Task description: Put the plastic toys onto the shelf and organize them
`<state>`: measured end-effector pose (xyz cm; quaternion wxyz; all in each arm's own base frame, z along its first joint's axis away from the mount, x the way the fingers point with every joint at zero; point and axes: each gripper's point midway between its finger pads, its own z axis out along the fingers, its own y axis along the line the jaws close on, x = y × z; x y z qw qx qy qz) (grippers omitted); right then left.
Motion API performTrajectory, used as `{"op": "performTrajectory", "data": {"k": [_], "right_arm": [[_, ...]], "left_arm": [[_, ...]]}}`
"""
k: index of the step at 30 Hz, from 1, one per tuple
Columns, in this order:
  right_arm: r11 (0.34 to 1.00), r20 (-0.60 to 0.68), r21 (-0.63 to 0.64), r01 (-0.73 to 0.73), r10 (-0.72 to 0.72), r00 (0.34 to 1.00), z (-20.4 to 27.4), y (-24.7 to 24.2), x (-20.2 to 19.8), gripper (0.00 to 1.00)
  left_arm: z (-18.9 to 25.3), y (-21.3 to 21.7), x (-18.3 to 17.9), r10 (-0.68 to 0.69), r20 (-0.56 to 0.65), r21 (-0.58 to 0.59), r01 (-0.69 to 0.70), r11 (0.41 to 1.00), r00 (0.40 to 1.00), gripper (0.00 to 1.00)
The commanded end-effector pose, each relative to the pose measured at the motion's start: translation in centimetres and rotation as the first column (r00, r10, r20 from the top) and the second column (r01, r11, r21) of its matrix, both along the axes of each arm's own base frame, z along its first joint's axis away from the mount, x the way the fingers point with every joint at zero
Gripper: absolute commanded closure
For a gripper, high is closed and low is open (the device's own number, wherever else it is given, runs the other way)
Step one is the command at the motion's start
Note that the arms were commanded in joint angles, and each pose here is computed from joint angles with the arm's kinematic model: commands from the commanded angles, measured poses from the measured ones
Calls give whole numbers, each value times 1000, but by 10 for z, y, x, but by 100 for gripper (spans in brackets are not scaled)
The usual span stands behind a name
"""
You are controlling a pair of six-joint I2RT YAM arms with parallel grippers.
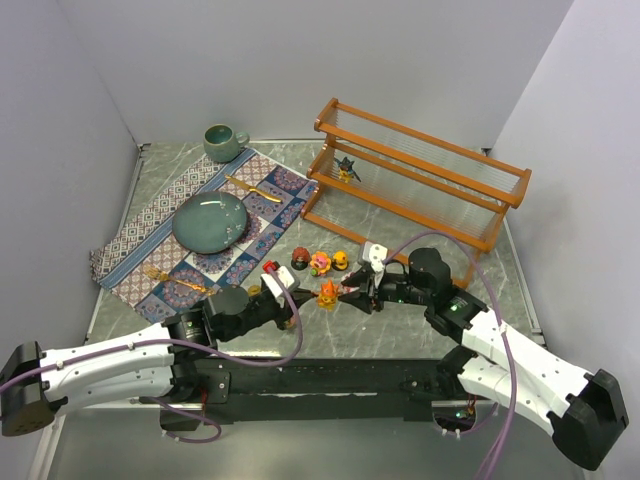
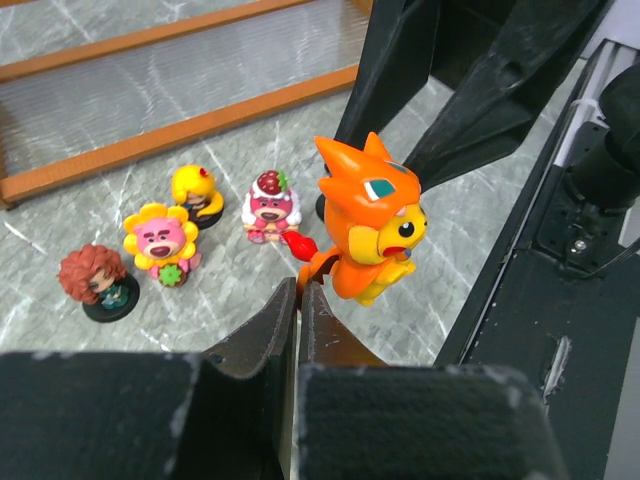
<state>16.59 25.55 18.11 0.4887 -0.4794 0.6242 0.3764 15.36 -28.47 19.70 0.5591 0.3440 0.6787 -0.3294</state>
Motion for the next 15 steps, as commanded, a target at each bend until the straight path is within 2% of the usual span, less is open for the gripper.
{"op": "performTrajectory", "data": {"k": [1, 6, 9, 10, 12, 15], "right_arm": [[998, 60, 34, -45, 43, 997, 22, 8, -2, 59], [998, 65, 35, -52, 49, 997, 23, 9, -3, 71], [998, 74, 40, -51, 48, 996, 25, 8, -4, 85], [998, 75, 38, -48, 45, 996, 25, 7, -4, 93], [998, 79, 38, -46, 42, 996, 26, 7, -4, 100], [999, 84, 37, -39, 36, 996, 26, 7, -3, 100]], "left_arm": [[32, -11, -1, -35, 44, -96, 39, 995, 998, 99], [31, -13, -1, -39, 41, -91, 43, 995, 998, 99], [31, -12, 1, -28, 39, -94, 32, 995, 999, 99], [31, -11, 2, -19, 39, -96, 23, 995, 999, 99], [33, -10, 2, -11, 41, -102, 15, 995, 999, 99], [37, -6, 6, 19, 42, -112, -14, 994, 999, 91]]}}
